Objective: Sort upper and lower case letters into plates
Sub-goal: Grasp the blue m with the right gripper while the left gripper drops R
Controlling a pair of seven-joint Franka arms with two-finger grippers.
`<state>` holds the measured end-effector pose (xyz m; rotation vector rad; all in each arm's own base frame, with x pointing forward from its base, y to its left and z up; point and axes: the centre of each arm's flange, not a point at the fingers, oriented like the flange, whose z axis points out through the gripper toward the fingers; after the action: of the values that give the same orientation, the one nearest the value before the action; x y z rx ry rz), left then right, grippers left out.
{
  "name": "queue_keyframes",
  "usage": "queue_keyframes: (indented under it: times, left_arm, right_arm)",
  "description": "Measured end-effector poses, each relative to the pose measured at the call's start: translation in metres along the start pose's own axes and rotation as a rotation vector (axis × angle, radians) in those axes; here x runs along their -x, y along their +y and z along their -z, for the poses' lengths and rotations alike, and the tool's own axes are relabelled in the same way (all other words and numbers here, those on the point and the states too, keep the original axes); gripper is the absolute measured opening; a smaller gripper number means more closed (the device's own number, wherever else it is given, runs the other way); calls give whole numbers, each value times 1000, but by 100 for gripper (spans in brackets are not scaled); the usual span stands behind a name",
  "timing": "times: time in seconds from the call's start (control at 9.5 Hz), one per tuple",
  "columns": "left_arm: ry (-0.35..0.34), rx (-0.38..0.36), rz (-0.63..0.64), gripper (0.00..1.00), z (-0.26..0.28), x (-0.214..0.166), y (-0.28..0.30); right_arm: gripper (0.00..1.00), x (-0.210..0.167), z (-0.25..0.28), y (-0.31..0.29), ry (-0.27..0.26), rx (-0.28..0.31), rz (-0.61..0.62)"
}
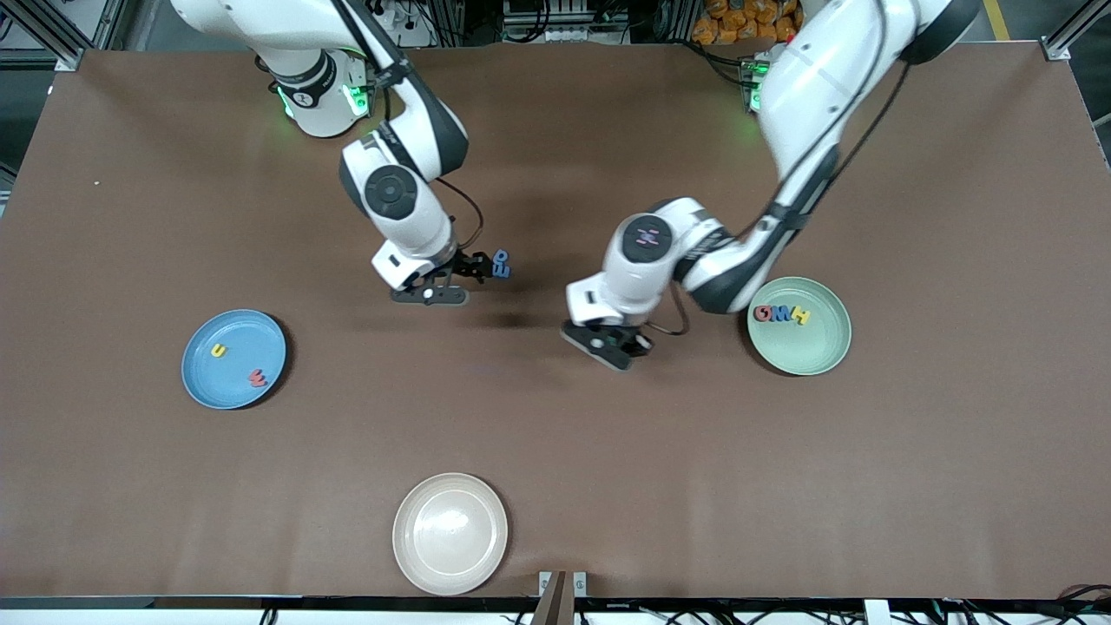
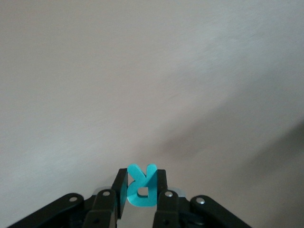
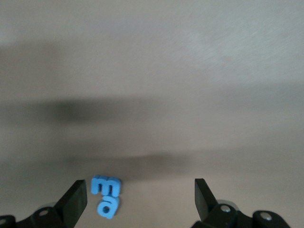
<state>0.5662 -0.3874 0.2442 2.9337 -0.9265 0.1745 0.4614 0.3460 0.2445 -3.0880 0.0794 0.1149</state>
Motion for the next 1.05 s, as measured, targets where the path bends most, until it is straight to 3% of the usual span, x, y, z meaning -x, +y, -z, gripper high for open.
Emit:
queue_keyframes:
  times: [0.32, 0.63, 0.95, 1.05]
  left_arm:
    - [-79, -15, -9, 28, 26, 55, -116]
    - [-164, -50, -12, 28, 18, 121, -222]
    - [-203, -40, -7, 29, 17, 165, -267]
    - [-198, -42, -12, 41, 18, 164, -266]
  right_arm:
    - [100, 21, -42, -24, -12, -5, -27]
    - [100, 34, -63, -35, -23, -1, -8]
    - [100, 35, -73, -37, -18, -9, -5]
    - [100, 36, -76, -38, -17, -11, -5]
